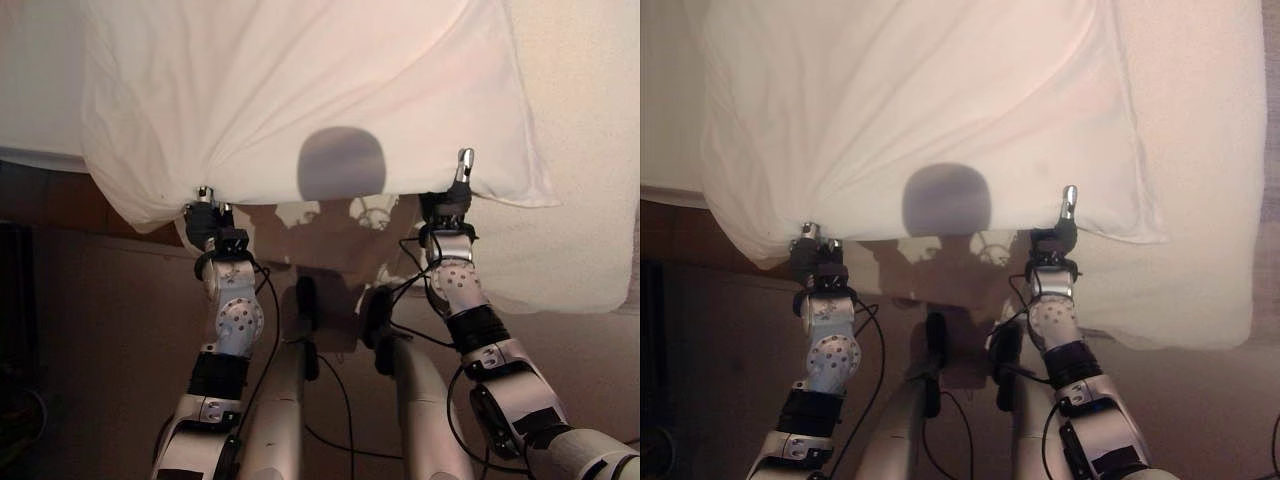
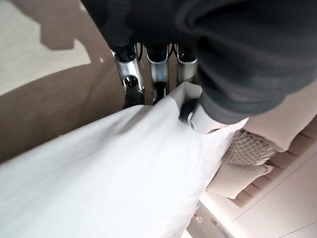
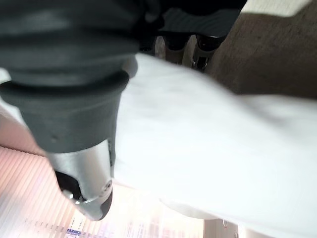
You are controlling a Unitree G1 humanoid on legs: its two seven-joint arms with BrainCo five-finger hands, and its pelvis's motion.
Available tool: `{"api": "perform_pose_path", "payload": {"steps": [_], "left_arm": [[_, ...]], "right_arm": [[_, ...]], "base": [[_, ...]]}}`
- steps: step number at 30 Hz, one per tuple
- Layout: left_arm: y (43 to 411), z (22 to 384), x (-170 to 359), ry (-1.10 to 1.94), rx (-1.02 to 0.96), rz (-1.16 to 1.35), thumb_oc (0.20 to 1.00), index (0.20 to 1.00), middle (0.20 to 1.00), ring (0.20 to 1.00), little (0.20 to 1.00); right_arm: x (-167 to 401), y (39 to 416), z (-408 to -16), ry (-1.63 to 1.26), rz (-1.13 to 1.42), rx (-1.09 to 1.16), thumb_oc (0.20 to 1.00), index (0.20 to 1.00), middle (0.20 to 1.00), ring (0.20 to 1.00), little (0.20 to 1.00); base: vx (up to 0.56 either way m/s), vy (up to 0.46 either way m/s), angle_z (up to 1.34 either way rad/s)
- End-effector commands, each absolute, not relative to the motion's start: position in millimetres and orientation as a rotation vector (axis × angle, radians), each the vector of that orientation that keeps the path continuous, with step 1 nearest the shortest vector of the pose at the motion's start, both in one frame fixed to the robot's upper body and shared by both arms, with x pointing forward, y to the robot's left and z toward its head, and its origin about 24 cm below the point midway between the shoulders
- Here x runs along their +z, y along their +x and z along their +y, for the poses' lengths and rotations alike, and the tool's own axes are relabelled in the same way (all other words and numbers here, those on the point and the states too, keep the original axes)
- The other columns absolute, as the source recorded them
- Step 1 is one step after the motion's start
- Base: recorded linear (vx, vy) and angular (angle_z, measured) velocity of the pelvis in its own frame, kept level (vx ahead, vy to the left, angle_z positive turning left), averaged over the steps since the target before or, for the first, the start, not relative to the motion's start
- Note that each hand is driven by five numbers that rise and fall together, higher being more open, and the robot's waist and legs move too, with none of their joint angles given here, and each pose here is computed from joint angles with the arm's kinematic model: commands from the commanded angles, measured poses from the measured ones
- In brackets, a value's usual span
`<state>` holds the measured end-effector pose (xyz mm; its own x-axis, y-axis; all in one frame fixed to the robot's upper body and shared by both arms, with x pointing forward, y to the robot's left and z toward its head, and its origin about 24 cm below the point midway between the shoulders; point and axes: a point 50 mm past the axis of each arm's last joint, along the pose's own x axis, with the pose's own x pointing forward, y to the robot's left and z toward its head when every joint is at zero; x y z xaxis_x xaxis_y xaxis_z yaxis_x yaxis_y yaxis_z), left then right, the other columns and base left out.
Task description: Make the bed
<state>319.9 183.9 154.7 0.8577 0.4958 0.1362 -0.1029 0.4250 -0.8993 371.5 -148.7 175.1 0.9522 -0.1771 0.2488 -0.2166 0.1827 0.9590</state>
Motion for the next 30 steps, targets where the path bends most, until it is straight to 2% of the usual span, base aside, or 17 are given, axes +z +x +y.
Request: {"api": "perform_pose_path", "payload": {"steps": [1, 2, 3, 16, 17, 18, 19, 21, 30], "left_arm": [[288, 246, 156, -1.018, 0.620, -0.631, 0.200, 0.200, 0.200, 0.200, 0.200], [288, 245, 156, -1.022, 0.617, -0.632, 0.200, 0.200, 0.200, 0.200, 0.200], [288, 244, 155, -1.027, 0.613, -0.627, 0.200, 0.200, 0.200, 0.200, 0.200], [287, 240, 151, -1.049, 0.590, -0.607, 0.200, 0.200, 0.200, 0.200, 0.200], [288, 239, 149, -1.070, 0.576, -0.602, 0.307, 0.307, 0.307, 0.307, 0.307], [288, 239, 148, -1.070, 0.576, -0.602, 0.498, 0.498, 0.498, 0.498, 0.498], [288, 237, 147, -1.081, 0.564, -0.597, 0.818, 0.818, 0.818, 0.818, 0.818], [287, 236, 141, -1.112, 0.554, -0.582, 1.000, 1.000, 1.000, 1.000, 1.000], [305, 219, 116, -1.254, 0.465, -0.440, 1.000, 1.000, 1.000, 1.000, 1.000]], "right_arm": [[185, 368, -187, 1.382, -0.500, -0.055, 0.570, 0.570, 0.570, 0.570, 0.570], [186, 368, -186, 1.383, -0.502, -0.050, 0.304, 0.304, 0.304, 0.304, 0.304], [185, 368, -184, 1.378, -0.502, -0.044, 0.200, 0.200, 0.200, 0.200, 0.200], [183, 361, -174, 1.380, -0.512, 0.018, 0.200, 0.200, 0.200, 0.200, 0.200], [185, 359, -172, 1.394, -0.530, 0.043, 0.200, 0.200, 0.200, 0.200, 0.200], [185, 359, -172, 1.394, -0.530, 0.043, 0.200, 0.200, 0.200, 0.200, 0.200], [184, 357, -171, 1.395, -0.535, 0.053, 0.200, 0.200, 0.200, 0.200, 0.200], [186, 353, -168, 1.410, -0.557, 0.086, 0.200, 0.200, 0.200, 0.200, 0.200], [187, 330, -146, 1.463, -0.603, 0.212, 0.200, 0.200, 0.200, 0.200, 0.200]], "base": [[0.00, 0.000, 0.00], [0.00, 0.000, 0.00], [0.00, 0.000, 0.00], [0.00, 0.000, 0.00], [0.00, 0.000, 0.00], [0.00, 0.000, 0.00], [0.00, 0.000, 0.00], [0.00, 0.000, 0.00], [0.00, 0.000, 0.00]]}}
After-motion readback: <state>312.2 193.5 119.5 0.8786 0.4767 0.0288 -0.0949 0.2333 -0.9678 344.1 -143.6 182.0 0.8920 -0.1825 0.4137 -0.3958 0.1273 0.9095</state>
